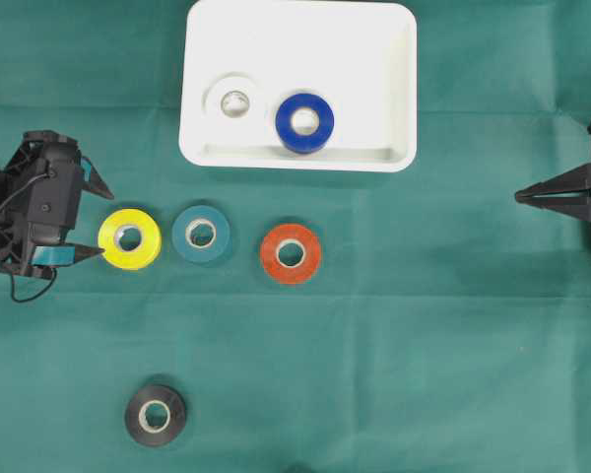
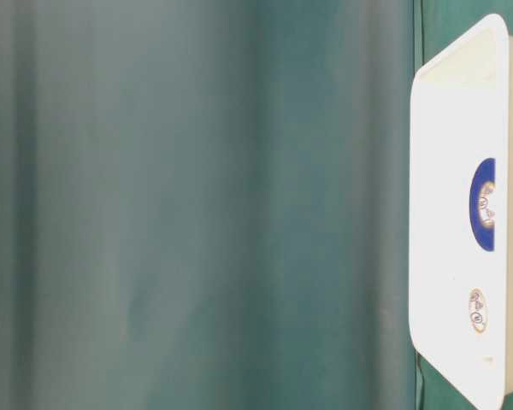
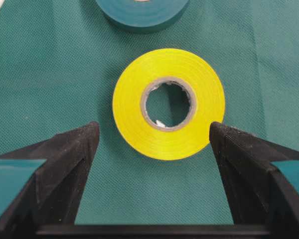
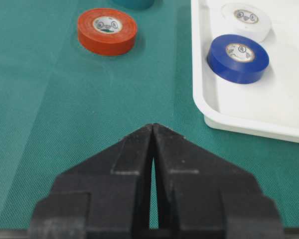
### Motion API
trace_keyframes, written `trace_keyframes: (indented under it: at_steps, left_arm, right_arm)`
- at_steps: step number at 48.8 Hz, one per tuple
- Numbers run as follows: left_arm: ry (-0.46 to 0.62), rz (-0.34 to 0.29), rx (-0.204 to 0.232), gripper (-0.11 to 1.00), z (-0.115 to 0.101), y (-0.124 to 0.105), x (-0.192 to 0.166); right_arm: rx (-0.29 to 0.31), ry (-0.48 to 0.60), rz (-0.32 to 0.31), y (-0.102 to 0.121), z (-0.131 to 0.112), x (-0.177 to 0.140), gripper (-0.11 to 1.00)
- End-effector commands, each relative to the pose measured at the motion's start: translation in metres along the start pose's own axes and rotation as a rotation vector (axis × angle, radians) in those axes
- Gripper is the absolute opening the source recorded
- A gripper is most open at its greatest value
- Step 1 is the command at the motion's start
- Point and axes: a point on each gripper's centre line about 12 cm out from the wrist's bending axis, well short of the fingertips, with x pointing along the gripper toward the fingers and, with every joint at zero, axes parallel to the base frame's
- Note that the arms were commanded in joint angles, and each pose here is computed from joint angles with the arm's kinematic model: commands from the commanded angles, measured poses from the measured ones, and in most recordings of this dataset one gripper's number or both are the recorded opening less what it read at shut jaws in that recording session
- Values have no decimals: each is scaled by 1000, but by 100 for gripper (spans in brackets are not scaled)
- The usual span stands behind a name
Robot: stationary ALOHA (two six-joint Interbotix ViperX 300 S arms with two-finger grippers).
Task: Put the tape into the white case with the left arm.
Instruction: 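Move the left gripper down toward the black tape roll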
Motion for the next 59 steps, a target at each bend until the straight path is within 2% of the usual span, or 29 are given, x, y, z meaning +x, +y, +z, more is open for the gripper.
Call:
trace_keyframes:
  at_steps: [1, 17, 26, 31, 38, 50, 59]
  left_arm:
    - [-20, -16, 23, 86, 7, -5, -1]
    - [4, -136, 177, 86, 5, -46, 2]
    - [13, -178, 234, 86, 2, -61, 1]
    - [17, -192, 256, 86, 1, -66, 1]
    - [19, -194, 259, 86, 3, -67, 4]
    - [36, -207, 286, 86, 31, -81, 20]
    - [65, -231, 323, 86, 50, -101, 38]
  right_arm:
    - [0, -12, -1, 0, 5, 1, -10]
    - [0, -12, -1, 0, 5, 1, -10]
    - [0, -15, -1, 0, 6, 1, -10]
    - [0, -14, -1, 0, 6, 1, -10]
    - [0, -12, -1, 0, 5, 1, -10]
    - [0, -9, 0, 0, 4, 1, -10]
    - [0, -9, -1, 0, 4, 1, -10]
